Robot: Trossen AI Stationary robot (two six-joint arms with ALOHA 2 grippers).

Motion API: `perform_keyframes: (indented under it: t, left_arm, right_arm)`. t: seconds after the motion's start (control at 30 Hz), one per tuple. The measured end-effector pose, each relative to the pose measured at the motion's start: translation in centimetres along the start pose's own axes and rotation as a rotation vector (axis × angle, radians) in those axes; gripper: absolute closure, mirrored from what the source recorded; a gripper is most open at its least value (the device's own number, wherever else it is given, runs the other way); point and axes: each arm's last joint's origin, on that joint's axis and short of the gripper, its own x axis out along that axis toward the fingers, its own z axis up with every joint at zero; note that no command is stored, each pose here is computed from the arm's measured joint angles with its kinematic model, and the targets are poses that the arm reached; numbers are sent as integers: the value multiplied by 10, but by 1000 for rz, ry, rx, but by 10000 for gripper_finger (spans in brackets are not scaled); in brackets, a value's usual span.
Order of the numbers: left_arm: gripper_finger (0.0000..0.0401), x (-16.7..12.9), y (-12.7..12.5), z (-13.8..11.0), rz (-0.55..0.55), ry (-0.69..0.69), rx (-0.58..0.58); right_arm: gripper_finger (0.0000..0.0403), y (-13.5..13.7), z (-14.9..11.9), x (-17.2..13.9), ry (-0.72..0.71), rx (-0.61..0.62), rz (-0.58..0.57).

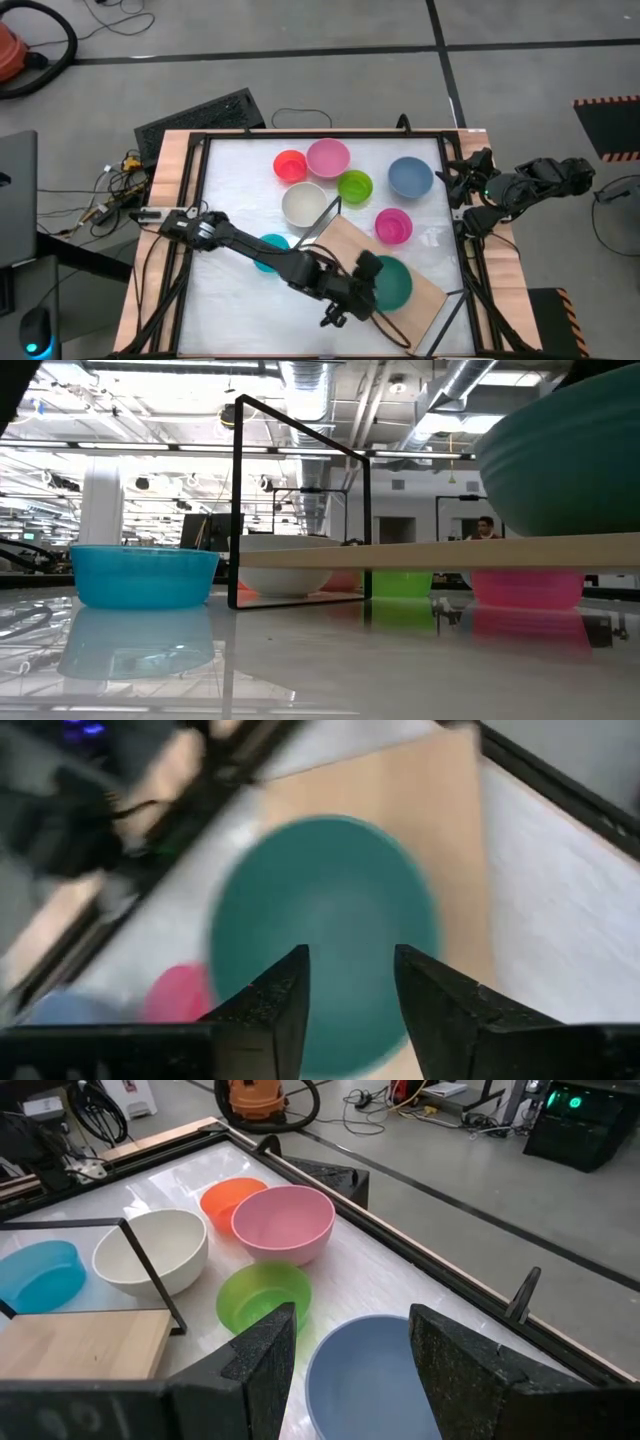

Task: Place and stack bowls onto a shelf
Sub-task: Put the small blue bowl on the shelf

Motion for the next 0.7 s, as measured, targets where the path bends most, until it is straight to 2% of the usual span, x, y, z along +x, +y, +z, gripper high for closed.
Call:
perform_keyframes:
  t: [0.07,0.17,0.3,0.37,0.43,0.57,0.7]
  left_arm:
    - [265,-26,6,4,51,7,-69]
    - [265,-65,12,0,54,66,-222]
    - [265,-106,9,-16,-44,226,-506]
    - [266,-120,-1,-25,-65,346,-606]
    - [267,-127,-19,-29,-43,421,-637]
    - [268,-133,-69,-27,26,456,-571]
    - [268,-121,-116,-41,39,534,-544]
  right_arm:
    - [182,0,0,0,1,-1,-1]
    - [182,-1,-1,0,6,-9,-4]
    - [182,-1,-1,0,9,-14,-7]
    - [182,-1,-1,0,11,-16,-8]
    - [182,-1,-2,0,12,-18,-9]
    - [182,-1,-2,0,12,-19,-10]
    - [182,-1,-2,0,13,-21,-11]
